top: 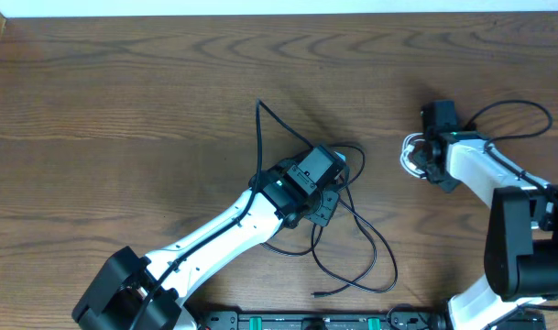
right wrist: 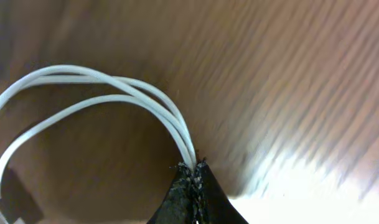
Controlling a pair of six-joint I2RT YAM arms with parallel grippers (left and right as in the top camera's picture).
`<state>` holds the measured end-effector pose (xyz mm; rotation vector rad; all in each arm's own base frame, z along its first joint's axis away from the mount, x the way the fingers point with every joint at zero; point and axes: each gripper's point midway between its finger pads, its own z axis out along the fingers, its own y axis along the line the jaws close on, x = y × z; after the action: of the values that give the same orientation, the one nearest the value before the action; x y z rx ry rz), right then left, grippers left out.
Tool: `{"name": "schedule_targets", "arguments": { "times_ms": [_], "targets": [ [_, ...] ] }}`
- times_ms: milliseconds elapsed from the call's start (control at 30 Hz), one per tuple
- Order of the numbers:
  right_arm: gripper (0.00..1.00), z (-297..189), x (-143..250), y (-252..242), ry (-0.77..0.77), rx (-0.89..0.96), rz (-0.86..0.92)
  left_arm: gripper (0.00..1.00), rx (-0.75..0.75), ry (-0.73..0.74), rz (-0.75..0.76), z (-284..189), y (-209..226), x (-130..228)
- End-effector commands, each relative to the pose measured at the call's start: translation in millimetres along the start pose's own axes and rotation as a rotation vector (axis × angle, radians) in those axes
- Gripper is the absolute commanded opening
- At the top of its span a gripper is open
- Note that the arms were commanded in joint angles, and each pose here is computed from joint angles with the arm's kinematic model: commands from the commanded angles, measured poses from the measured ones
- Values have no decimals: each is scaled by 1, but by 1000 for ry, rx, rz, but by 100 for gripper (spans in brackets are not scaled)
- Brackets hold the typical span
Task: Untangle cables
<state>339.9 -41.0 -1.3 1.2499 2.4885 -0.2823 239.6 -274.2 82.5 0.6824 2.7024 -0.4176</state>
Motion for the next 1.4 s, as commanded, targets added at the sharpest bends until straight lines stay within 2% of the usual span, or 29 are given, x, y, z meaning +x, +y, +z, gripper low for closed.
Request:
{"name": "schedule_targets", "arguments": {
  "times_ms": [0, 100, 267, 367, 533, 600, 767, 800, 933, 1067, 1133, 1167, 1233, 1300, 1367],
  "targets": [
    [1, 16, -30, -34, -50, 82, -37, 29, -7, 7, -7, 3, 3, 1],
    [1, 16, -67, -63, -111, 125, 44, 29, -7, 7, -7, 3, 3, 1],
    [1, 21, -125, -138, -174, 196, 227, 29, -8, 8, -7, 3, 3, 1],
    [1, 26, -145, -186, -193, 232, 350, 28, -7, 7, -7, 3, 3, 1],
    [1, 33, -176, -249, -251, 181, 570, 29, -8, 8, -7, 3, 3, 1],
    [1, 29, -196, -284, -326, 189, 587, 29, -10, 15, -7, 3, 3, 3],
    [1, 18, -228, -322, -452, 202, 487, 28, -11, 17, -7, 3, 4, 3],
    [4, 15, -232, -327, -468, 210, 475, 29, -11, 17, -7, 3, 4, 3],
    [28, 15, -232, -338, -471, 204, 484, 29, -11, 17, -7, 3, 4, 3],
    [70, 19, -233, -322, -453, 98, 466, 29, -11, 17, -7, 3, 4, 3],
    [96, 17, -238, -310, -456, 34, 449, 29, -11, 16, -7, 3, 4, 3],
    [99, 14, -242, -302, -462, -7, 437, 29, -11, 17, -7, 3, 4, 3],
    [99, 0, -254, -283, -490, -99, 406, 29, -11, 16, -7, 3, 3, 3],
    [99, -29, -272, -261, -548, -199, 363, 37, -10, 14, -8, 3, 3, 2],
    [99, -62, -288, -244, -616, -264, 324, 38, -3, -5, -18, 1, 1, -3]
  ]
}}
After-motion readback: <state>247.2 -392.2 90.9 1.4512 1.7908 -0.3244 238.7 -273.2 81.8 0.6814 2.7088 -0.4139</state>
